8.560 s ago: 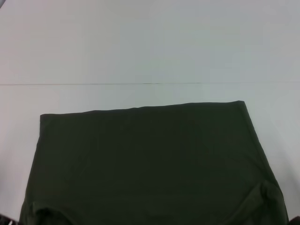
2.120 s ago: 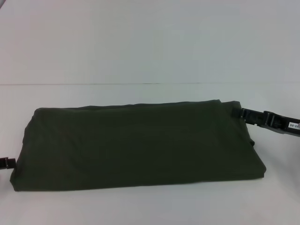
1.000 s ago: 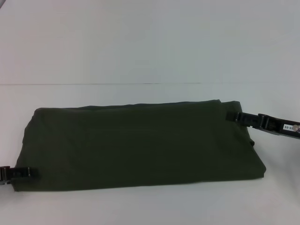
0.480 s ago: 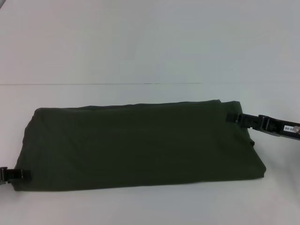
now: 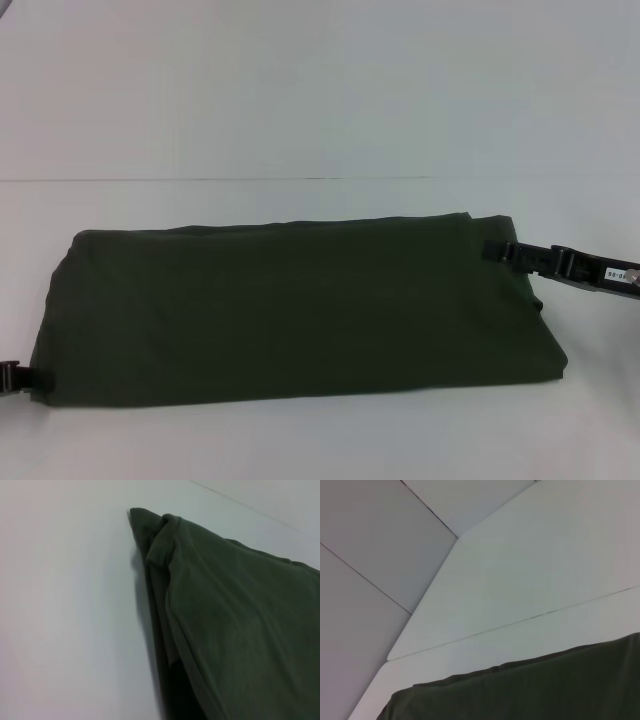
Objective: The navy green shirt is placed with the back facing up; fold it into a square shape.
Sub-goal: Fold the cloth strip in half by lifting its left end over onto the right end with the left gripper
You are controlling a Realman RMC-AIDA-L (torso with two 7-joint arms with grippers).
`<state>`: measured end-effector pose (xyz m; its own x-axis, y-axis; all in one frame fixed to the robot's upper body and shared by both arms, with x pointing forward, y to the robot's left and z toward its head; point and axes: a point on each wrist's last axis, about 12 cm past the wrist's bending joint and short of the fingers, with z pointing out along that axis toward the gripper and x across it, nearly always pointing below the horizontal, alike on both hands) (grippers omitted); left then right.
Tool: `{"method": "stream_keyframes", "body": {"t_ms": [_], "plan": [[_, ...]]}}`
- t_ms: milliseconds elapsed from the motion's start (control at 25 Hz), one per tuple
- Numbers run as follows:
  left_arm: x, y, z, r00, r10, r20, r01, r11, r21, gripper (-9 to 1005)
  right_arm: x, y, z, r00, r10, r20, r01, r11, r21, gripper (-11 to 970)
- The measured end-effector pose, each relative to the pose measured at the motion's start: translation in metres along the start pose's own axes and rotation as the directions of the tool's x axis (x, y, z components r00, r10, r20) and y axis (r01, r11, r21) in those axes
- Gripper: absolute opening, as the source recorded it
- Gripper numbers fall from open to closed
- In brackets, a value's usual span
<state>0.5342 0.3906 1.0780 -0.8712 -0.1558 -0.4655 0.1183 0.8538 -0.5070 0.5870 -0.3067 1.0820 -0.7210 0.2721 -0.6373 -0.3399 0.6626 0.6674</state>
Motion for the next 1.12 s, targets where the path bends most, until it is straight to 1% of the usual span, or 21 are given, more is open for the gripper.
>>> {"method": "stream_keyframes", "body": {"t_ms": [240, 360, 480, 640, 720, 840, 920, 1000, 1120], "plan": [[-0.002, -0.001, 0.0, 1.0, 0.005, 0.001, -0.005, 1.0, 0.001, 77, -0.002, 0.001, -0.001, 1.0, -0.002, -0.011, 0.002, 1.0, -0.008, 919], [-0.003, -0.001, 0.0, 1.0, 0.007, 0.001, -0.007, 1.0, 0.002, 79, -0.008, 0.003, -0.003, 0.999, 0.001, -0.045, -0.001, 1.0, 0.002, 918], [-0.003, -0.002, 0.0, 1.0, 0.009, -0.001, -0.009, 1.0, 0.005, 79, -0.019, 0.006, -0.006, 0.994, -0.004, -0.109, 0.01, 0.999, 0.051, 917], [-0.004, -0.002, 0.0, 1.0, 0.011, -0.001, -0.011, 1.0, 0.007, 76, -0.045, 0.016, -0.017, 0.979, 0.001, -0.202, 0.032, 0.987, 0.158, 915], [-0.004, -0.002, 0.0, 1.0, 0.013, 0.0, -0.013, 1.0, 0.007, 74, -0.058, 0.023, -0.023, 0.97, 0.015, -0.244, 0.039, 0.976, 0.215, 915], [-0.004, -0.002, -0.001, 1.0, 0.014, -0.001, -0.014, 1.0, 0.008, 71, -0.071, 0.03, -0.026, 0.95, 0.04, -0.311, 0.058, 0.953, 0.298, 914], [-0.005, -0.002, -0.001, 1.0, 0.018, -0.001, -0.018, 1.0, 0.007, 69, -0.075, 0.032, -0.024, 0.93, 0.054, -0.364, 0.083, 0.933, 0.351, 914], [-0.005, -0.002, -0.001, 1.0, 0.021, -0.001, -0.021, 1.0, 0.008, 68, -0.075, 0.033, -0.021, 0.912, 0.064, -0.406, 0.109, 0.915, 0.388, 914], [-0.005, -0.003, -0.001, 1.0, 0.024, -0.001, -0.024, 1.0, 0.009, 65, -0.07, 0.034, -0.015, 0.893, 0.071, -0.444, 0.126, 0.909, 0.398, 914]]}}
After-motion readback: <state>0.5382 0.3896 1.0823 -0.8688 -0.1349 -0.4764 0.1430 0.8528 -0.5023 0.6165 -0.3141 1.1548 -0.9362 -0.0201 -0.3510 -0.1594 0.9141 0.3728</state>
